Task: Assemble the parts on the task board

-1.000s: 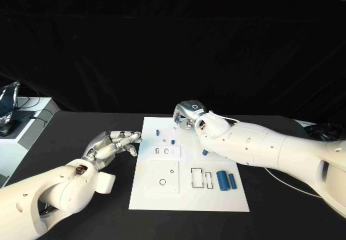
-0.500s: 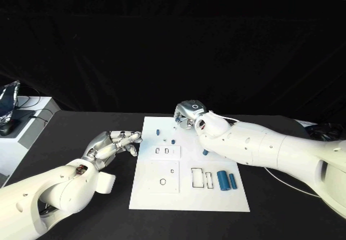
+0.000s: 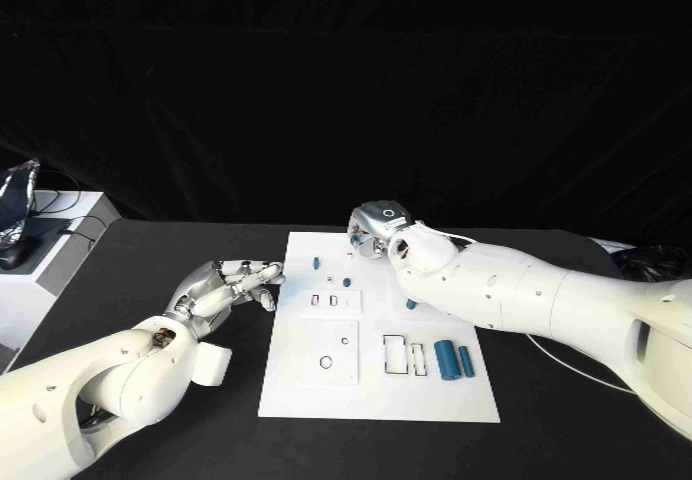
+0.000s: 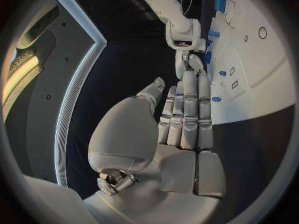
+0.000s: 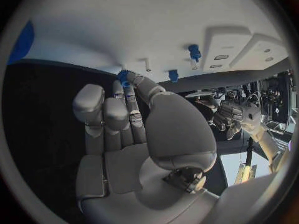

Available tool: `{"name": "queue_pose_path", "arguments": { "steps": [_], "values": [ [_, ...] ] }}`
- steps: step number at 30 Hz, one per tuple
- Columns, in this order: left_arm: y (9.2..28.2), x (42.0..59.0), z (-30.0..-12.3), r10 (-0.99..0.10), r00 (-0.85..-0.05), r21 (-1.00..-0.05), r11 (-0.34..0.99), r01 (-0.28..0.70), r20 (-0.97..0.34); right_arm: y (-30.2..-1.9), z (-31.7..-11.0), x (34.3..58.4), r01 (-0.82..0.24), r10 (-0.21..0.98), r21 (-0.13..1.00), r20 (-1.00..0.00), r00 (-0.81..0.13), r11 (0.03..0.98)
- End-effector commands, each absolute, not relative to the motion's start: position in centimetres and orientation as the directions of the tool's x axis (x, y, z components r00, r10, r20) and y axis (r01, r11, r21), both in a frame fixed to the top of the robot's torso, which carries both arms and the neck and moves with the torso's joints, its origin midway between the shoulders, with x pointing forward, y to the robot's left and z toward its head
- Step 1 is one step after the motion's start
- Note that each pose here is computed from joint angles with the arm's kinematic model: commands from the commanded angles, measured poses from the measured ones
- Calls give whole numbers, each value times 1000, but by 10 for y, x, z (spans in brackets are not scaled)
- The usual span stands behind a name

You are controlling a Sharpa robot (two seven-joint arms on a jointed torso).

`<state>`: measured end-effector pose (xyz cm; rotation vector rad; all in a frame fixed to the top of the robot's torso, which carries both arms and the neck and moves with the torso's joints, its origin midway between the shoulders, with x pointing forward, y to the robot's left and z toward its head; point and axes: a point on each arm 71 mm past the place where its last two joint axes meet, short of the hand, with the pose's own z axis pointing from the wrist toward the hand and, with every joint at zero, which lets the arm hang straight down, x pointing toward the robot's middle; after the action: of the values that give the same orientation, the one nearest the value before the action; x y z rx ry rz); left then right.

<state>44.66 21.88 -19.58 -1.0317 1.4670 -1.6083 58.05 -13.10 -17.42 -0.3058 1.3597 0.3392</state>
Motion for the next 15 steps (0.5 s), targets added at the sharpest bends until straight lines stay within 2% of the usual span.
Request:
{"name": "queue_pose_path", "arguments": {
  "steps": [1,15],
  "values": [
    [216,446,-194,-892,-443,-994,-105,-2,95,-130,-177,581,-417,44,-26,-986,159,909],
    [216,446,-195,-892,-443,-994,-105,-3,95,-131,-177,584,-416,68,-7,-984,163,909]
  ]
}}
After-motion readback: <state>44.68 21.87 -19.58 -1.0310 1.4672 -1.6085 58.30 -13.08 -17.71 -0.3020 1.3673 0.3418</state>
